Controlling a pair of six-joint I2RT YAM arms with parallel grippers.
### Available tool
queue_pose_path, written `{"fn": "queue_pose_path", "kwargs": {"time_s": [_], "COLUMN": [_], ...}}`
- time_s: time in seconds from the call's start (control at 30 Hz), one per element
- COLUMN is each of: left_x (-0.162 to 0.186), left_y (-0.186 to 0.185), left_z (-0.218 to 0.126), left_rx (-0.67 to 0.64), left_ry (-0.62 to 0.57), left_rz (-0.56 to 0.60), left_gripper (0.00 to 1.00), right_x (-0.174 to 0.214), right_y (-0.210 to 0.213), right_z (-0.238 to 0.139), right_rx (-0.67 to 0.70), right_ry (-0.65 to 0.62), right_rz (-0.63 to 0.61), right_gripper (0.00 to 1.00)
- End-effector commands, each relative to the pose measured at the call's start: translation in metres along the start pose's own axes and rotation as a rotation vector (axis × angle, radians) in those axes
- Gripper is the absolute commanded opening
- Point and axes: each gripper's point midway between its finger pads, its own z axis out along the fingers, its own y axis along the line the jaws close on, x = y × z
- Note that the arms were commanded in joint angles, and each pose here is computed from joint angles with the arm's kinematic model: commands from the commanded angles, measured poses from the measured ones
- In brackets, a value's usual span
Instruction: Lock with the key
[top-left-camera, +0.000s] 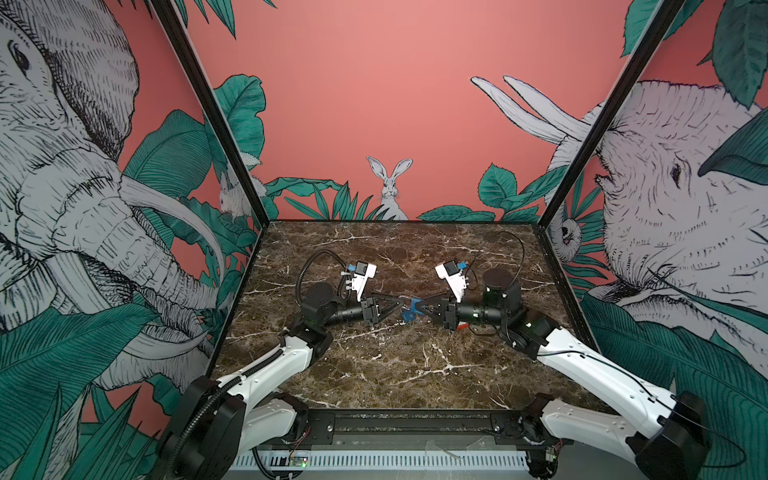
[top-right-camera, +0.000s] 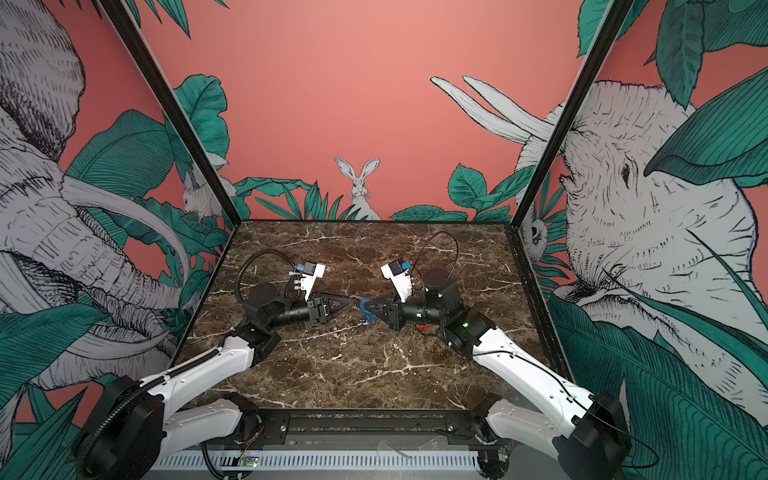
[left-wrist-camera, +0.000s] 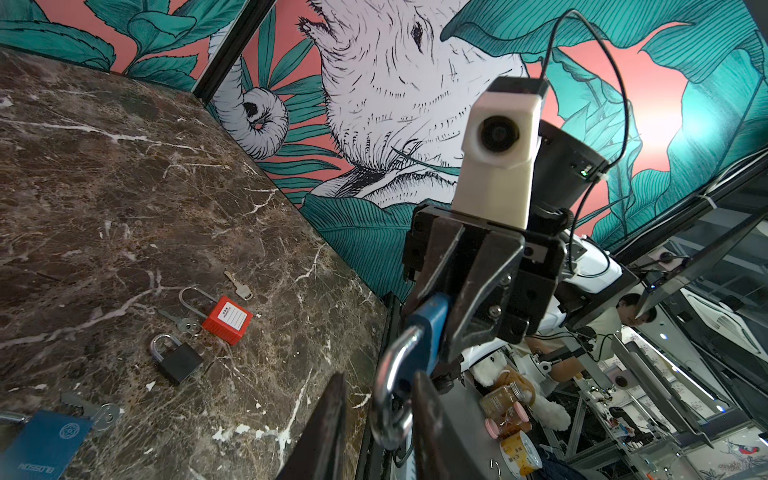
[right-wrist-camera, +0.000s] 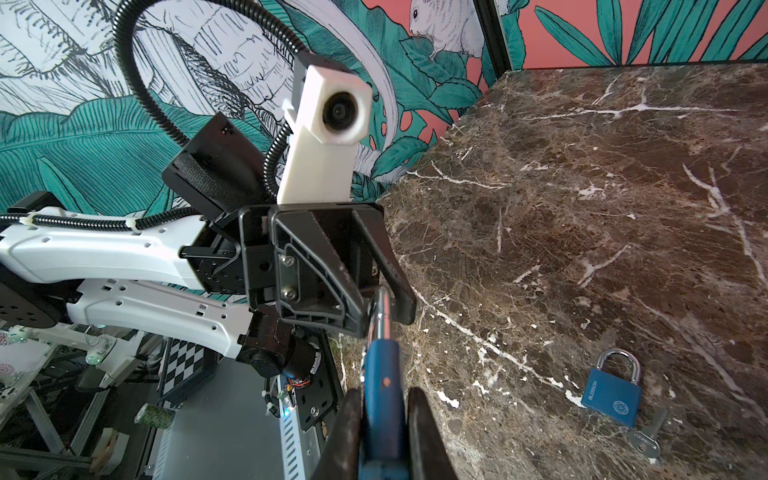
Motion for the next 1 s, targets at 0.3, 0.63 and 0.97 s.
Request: {"fn": "queue_pose_path", "kwargs": {"time_s": [0.3, 0.63, 0.97], "left_x": [-0.011, -0.005, -0.001], "left_y": [-0.017, -0.016, -0.010], "left_z": [-0.001, -0.002, -0.004], "left_rx": [0.042, 0.019, -0.015], "left_ry": [-0.035, -0.033, -0.041], "left_rz": [0.044, 0.051, 0.084], "left_gripper": [0.10, 0.00, 0.00], "right_x": [-0.008, -0.015, -0.027], "right_y": [0.010, 0.012, 0.022], "right_z": [-0.001, -0.001, -0.005], "right_rx": [-0.078, -0.130, -0.230], "right_ry": [-0.042, -0.082, -0.114], "right_rz": [-0.021, 0.017, 0.086], "right_gripper": [0.00, 0.00, 0.00]}}
